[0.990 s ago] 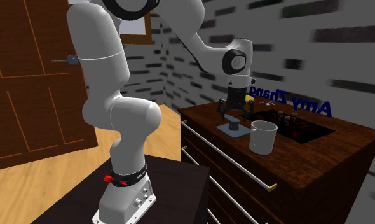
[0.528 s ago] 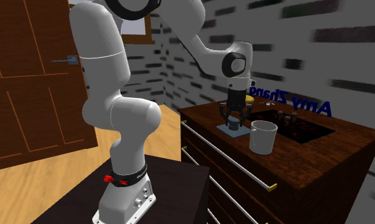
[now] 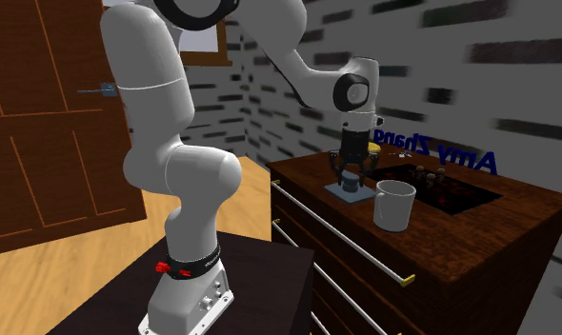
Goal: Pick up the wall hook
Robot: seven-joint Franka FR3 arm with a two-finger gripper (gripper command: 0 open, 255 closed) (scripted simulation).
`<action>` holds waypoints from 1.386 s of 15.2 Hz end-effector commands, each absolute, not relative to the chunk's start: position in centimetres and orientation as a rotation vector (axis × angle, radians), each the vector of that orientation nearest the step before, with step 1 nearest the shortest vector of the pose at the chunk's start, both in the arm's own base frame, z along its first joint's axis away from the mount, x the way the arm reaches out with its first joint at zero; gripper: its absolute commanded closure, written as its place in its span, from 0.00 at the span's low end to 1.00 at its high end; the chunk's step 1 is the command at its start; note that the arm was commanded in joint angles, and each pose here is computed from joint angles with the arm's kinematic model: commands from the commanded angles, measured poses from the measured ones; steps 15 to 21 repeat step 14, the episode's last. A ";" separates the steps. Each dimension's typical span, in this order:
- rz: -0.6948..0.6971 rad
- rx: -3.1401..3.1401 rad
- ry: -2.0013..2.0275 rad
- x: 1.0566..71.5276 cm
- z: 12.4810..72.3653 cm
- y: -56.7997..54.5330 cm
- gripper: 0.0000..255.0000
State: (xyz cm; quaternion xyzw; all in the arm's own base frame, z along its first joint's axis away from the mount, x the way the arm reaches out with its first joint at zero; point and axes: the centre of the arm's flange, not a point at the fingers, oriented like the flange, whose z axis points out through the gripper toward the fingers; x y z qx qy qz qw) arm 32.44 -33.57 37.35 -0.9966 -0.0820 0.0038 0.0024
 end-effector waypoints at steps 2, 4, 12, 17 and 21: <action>0.012 -3.126 -0.257 32.4 39.0 -33.6 1.00; 0.012 -3.126 -0.257 32.4 40.0 -33.6 1.00; 0.012 -3.126 -0.257 32.4 44.2 -33.6 1.00; 0.012 -3.126 -0.257 32.4 44.3 -33.6 1.00; 0.012 -3.126 -0.257 32.4 44.3 -33.6 1.00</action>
